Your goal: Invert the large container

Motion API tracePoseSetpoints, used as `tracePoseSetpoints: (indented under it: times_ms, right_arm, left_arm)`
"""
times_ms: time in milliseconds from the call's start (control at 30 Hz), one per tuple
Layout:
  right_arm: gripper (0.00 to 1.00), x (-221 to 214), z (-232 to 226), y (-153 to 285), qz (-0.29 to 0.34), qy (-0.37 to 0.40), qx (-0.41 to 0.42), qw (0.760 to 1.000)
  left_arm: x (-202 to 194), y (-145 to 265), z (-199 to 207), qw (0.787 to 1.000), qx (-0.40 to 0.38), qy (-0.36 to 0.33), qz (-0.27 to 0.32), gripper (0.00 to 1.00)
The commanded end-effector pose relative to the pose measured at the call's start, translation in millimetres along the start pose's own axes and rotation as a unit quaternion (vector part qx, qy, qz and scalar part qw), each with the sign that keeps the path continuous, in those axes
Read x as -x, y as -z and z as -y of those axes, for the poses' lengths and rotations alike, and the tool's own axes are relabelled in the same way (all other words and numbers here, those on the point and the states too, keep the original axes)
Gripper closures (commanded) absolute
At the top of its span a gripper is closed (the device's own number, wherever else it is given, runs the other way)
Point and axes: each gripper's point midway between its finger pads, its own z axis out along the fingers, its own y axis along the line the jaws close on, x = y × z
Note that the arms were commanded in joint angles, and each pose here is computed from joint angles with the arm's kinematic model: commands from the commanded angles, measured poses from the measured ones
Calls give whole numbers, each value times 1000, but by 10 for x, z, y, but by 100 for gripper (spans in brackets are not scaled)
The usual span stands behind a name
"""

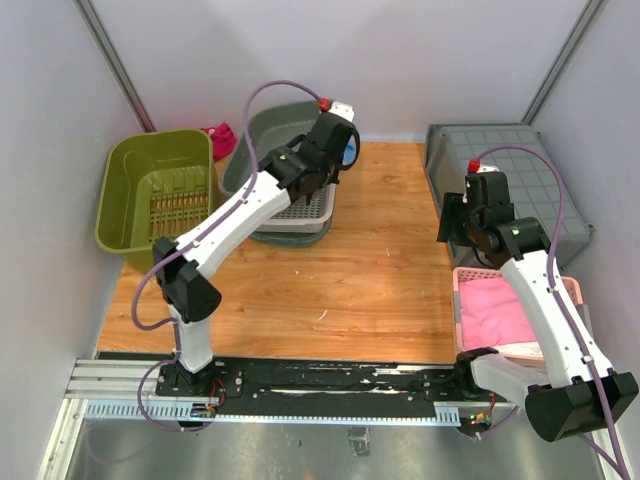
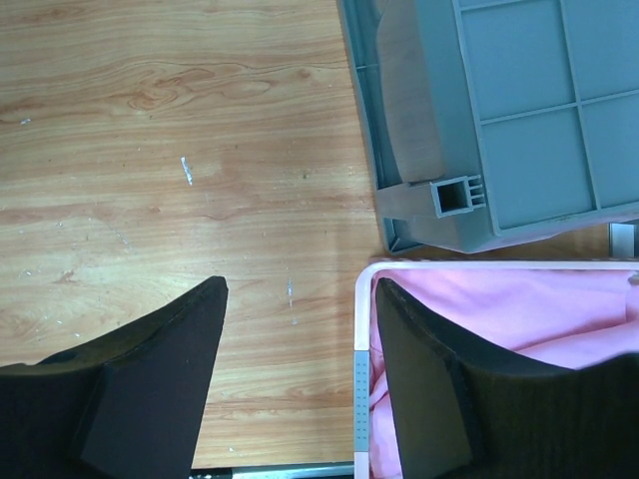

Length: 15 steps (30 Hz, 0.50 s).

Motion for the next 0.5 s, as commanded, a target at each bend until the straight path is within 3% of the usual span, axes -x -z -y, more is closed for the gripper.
tracePoseSetpoints:
  times_ms: [0,100,200,367,467]
  right_arm:
    - [37,101,-37,93,15,-16,11,1000]
    - [37,181,-108,154,25,-25,31,999]
    - [37,287,-71,243,44,-37,28,998]
    - [37,466,343,544,90,-74,-46,992]
    - [37,552,690,865,135,-95,-110,980]
  left_arm:
    - [889,864,-245,990,-50,33,127,100]
    - [1124,1250,-70,974,-146,60,160,100]
    - [1315,1673,211,939,-268,100,188,100]
    - [1470,2251,652,848,-451,187,206,100]
    - [1490,2392,740,801,-505,253,198,100]
